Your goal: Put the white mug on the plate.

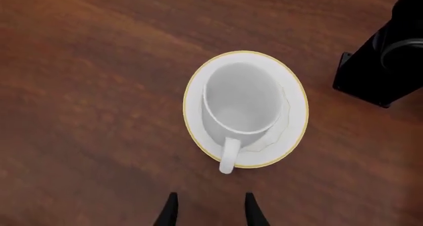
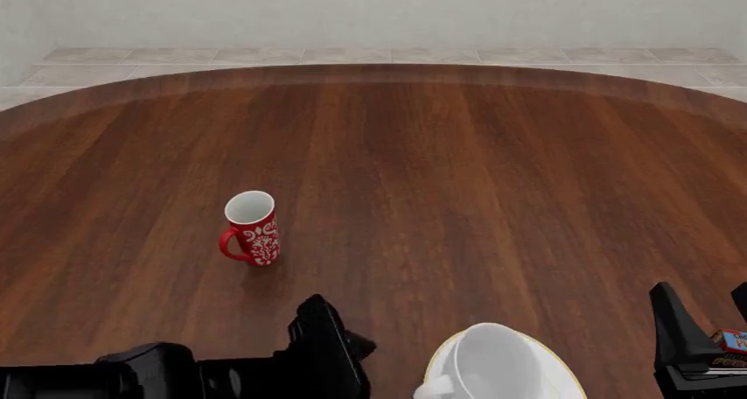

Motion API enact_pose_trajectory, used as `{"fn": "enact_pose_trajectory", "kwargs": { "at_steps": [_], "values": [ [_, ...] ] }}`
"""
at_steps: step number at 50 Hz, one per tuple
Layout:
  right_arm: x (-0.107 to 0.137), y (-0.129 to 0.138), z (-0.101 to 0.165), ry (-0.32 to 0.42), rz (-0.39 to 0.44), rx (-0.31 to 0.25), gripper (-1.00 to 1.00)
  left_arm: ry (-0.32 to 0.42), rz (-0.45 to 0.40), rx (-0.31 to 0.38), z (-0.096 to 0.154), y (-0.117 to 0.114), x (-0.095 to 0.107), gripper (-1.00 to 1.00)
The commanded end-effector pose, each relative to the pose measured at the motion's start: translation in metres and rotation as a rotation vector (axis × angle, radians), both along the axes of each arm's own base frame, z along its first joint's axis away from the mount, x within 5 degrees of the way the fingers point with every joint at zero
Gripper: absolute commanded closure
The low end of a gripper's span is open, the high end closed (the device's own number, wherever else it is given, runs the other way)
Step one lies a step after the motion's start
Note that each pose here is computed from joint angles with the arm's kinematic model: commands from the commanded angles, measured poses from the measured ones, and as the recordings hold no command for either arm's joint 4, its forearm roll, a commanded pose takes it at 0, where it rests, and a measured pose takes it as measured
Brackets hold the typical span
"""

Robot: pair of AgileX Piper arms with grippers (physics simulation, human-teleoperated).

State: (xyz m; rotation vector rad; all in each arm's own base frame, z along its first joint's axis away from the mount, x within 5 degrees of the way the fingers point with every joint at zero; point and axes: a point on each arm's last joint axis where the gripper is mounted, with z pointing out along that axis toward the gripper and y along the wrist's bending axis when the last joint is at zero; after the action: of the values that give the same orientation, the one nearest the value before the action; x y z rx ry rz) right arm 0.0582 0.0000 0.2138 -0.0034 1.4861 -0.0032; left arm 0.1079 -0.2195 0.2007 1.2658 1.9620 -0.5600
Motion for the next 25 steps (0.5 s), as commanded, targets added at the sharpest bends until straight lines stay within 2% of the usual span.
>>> {"fn": "enact_pose_trajectory", "kwargs": {
  "at_steps": [1,25],
  "values": [
    [0.000,0.000,0.000,0.000,0.000,0.000,-1.00,-0.017,0.017,-0.017,0.013,0.023,-0.006,-1.00],
    [0.000,0.000,0.000,0.000,0.000,0.000,-1.00,-0.039,0.110,-0.093,0.039,0.085,-0.024,-1.00]
  ]
}}
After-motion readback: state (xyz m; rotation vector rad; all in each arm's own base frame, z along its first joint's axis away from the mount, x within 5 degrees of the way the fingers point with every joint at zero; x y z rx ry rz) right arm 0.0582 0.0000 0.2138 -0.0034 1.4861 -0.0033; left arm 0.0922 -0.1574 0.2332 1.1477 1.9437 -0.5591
